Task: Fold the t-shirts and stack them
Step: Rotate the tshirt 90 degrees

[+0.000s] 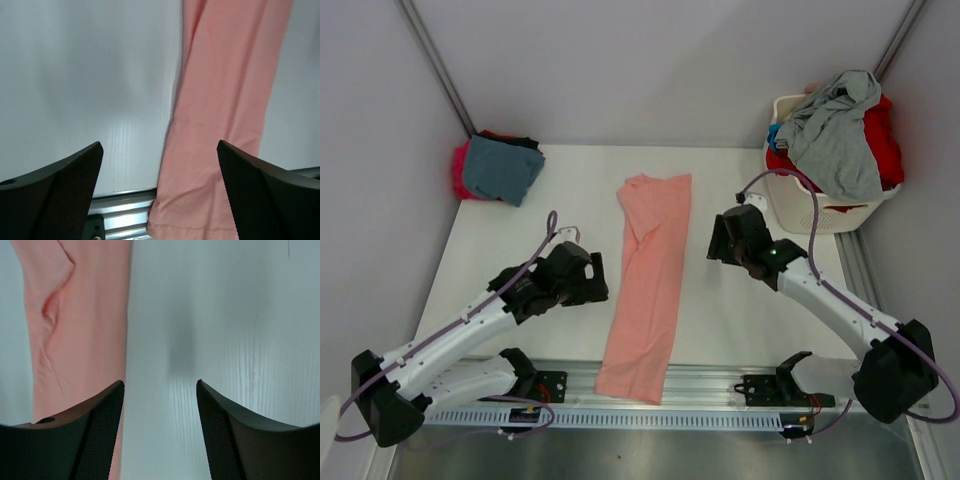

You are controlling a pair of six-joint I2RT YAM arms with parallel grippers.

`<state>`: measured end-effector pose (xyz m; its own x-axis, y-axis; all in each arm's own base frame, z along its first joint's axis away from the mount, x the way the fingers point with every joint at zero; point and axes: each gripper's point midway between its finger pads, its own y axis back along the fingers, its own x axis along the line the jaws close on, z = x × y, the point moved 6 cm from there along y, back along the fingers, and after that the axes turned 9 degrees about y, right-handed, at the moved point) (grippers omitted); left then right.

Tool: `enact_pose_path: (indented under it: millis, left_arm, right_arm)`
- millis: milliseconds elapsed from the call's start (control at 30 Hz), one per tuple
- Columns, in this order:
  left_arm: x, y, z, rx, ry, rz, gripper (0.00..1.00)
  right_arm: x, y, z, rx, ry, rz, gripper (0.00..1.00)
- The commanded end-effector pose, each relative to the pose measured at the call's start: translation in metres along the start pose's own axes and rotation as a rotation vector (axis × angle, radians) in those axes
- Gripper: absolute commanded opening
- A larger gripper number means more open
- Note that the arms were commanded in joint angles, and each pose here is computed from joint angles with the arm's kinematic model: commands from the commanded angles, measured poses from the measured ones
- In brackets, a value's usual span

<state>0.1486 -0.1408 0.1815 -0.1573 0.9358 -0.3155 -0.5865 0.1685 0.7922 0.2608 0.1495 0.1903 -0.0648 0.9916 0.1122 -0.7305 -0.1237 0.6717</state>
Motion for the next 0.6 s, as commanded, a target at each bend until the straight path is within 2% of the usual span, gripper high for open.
enact_pose_path:
  millis: [0,267,467,567]
  left_arm:
    - [-0.019,0.000,0.001,0.001,-0.026,-0.183,0.99]
    - [-0.024,-0.017,-0.033,0.107,-0.005,-0.378,0.99]
    - [0.002,-0.031,-0.063,0.195,0.019,-0.324,0.99]
    - [0.006,-0.035,-0.076,0.227,0.061,-0.365,0.99]
  right_arm:
    - [-0.003,0.020,-0.007,-0.072,-0.087,0.043,0.64]
    - [-0.011,0.030,-0.083,0.036,-0.180,0.164,0.64]
    - [-0.011,0.039,-0.110,0.066,-0.231,0.242,0.64]
    - [-0.006,0.041,-0.122,0.088,-0.237,0.284,0.64]
